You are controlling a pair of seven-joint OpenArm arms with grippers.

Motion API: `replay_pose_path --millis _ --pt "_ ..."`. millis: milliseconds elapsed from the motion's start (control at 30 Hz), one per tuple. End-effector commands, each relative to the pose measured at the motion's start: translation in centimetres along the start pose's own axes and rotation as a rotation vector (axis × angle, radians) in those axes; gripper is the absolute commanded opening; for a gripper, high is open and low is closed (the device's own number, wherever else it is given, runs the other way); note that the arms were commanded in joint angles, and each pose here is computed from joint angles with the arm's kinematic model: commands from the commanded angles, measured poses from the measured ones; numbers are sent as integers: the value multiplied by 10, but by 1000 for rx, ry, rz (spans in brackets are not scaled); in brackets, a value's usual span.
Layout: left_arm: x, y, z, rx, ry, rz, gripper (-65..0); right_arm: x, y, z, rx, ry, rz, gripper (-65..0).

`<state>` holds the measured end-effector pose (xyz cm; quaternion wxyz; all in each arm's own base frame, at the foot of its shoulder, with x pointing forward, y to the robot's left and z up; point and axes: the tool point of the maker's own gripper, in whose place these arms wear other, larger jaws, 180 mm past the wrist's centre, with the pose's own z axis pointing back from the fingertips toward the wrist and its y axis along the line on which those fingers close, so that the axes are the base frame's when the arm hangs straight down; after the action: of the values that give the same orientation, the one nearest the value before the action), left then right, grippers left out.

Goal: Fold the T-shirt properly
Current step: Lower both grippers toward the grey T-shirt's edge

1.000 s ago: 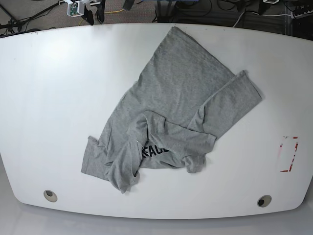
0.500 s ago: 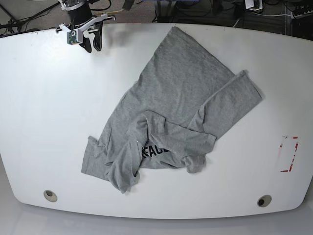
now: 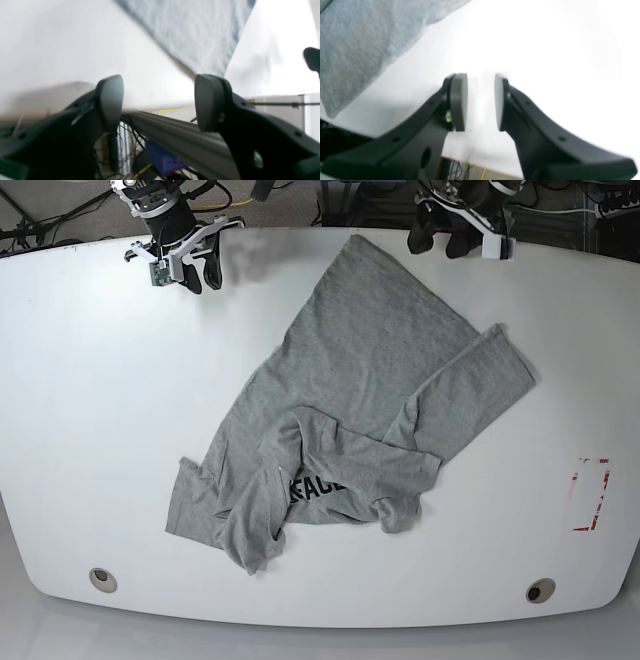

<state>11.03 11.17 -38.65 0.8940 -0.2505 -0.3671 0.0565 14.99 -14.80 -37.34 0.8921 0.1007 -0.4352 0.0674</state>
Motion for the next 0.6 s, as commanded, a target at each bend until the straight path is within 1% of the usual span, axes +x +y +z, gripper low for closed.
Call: replay_pose_path --millis 0,167,333,567 --pt "3 -10 -2 -31 -1 2 -240 8 0 3 3 -31 6 -477" --pt "15 -18 -22 -66 20 -33 -240 8 -1 3 0 -30 7 -477" --pt "11 -15 -38 -23 111 -29 -240 8 -1 3 -1 -29 9 -477" --pt "0 -18 -43 -26 196 -23 -239 8 -1 3 -3 -29 8 -477"
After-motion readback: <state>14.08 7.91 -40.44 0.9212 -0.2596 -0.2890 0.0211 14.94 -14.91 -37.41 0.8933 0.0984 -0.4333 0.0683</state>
